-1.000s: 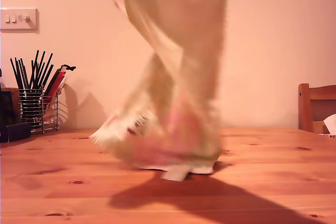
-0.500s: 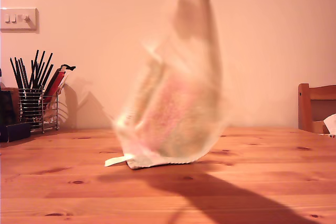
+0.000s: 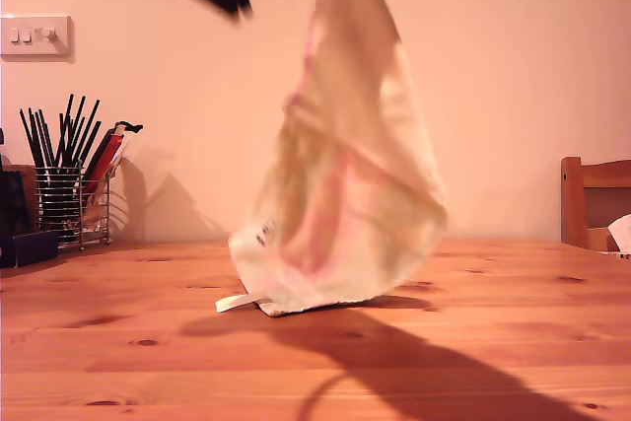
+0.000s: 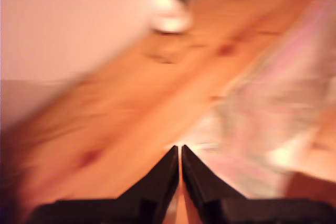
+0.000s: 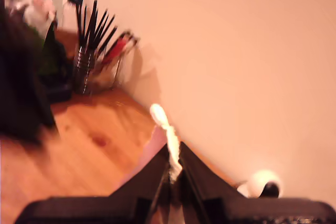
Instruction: Fold the tea towel in front of you. After folding it, place it to the right side.
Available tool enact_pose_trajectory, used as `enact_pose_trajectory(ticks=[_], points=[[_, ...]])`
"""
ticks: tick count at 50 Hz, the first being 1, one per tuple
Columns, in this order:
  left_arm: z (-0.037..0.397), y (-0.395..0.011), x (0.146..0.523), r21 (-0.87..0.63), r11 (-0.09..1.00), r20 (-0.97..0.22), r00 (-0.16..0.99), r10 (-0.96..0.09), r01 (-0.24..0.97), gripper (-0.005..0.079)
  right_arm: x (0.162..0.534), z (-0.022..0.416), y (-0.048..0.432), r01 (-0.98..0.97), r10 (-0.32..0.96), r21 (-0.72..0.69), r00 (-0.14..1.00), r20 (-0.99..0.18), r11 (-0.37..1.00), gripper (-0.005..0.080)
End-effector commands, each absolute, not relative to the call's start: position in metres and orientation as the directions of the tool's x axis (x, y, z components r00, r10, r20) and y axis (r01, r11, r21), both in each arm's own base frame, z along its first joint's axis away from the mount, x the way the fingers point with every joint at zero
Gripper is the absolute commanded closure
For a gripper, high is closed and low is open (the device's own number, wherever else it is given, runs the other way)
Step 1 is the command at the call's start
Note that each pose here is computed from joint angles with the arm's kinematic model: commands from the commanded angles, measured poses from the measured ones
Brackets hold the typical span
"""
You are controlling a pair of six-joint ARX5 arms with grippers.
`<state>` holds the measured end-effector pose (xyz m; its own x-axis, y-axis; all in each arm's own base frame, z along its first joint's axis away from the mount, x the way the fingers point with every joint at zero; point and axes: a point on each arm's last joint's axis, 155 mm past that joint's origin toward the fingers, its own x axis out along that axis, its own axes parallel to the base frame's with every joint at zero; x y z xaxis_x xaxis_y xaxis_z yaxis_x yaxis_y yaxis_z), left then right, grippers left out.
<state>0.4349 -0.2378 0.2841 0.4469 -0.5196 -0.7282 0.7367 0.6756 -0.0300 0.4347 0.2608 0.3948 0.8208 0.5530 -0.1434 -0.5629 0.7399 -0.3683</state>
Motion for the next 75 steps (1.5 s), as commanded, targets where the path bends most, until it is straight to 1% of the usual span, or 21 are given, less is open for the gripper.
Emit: enact_pose_trajectory(ticks=[1,6,12,17,25,32,35,36,42,54,67,75], points=[[0.269,-0.245,0.44,-0.043,0.648,-0.733,0.417,-0.538,0.761,0.0489,0.433,0.407,0.261,-0.563,0.564,-0.37,0.817,-0.119,0.739,0.0763],[0.257,-0.255,0.444,-0.087,0.618,-0.727,0.375,-0.575,0.781,0.0487,0.432,0.404,0.261,-0.57,0.565,-0.367,0.814,-0.133,0.735,0.0763],[0.249,-0.266,0.435,-0.106,0.466,-0.701,0.267,-0.662,0.878,0.0486,0.431,0.397,0.261,-0.579,0.564,-0.37,0.81,-0.159,0.727,0.0763],[0.251,-0.274,0.429,-0.153,0.386,-0.653,0.201,-0.731,0.91,0.0486,0.431,0.398,0.261,-0.578,0.565,-0.371,0.81,-0.155,0.727,0.0763],[0.238,-0.268,0.433,-0.206,0.386,-0.651,0.169,-0.74,0.899,0.0486,0.434,0.399,0.256,-0.573,0.561,-0.37,0.814,-0.153,0.731,0.0763],[0.228,-0.273,0.439,-0.269,0.346,-0.606,0.12,-0.786,0.899,0.0486,0.432,0.399,0.259,-0.585,0.575,-0.368,0.804,-0.15,0.723,0.0763],[0.223,-0.275,0.439,-0.271,0.306,-0.591,0.094,-0.801,0.913,0.0486,0.432,0.399,0.259,-0.587,0.576,-0.367,0.803,-0.151,0.722,0.0763],[0.221,-0.275,0.439,-0.235,0.274,-0.589,0.088,-0.804,0.933,0.0486,0.432,0.399,0.26,-0.588,0.577,-0.367,0.802,-0.152,0.721,0.0763],[0.212,-0.275,0.442,-0.173,0.213,-0.586,0.074,-0.807,0.962,0.0487,0.431,0.398,0.26,-0.594,0.581,-0.365,0.799,-0.157,0.717,0.0763],[0.216,-0.277,0.447,-0.114,0.174,-0.562,0.081,-0.823,0.978,0.0487,0.431,0.397,0.26,-0.595,0.582,-0.364,0.798,-0.16,0.716,0.0763],[0.222,-0.283,0.454,-0.065,0.168,-0.542,0.106,-0.833,0.984,0.0487,0.429,0.397,0.263,-0.607,0.596,-0.362,0.788,-0.158,0.707,0.0763],[0.227,-0.29,0.45,-0.105,0.164,-0.514,0.088,-0.853,0.981,0.0487,0.429,0.398,0.263,-0.607,0.596,-0.362,0.788,-0.157,0.707,0.0763]])
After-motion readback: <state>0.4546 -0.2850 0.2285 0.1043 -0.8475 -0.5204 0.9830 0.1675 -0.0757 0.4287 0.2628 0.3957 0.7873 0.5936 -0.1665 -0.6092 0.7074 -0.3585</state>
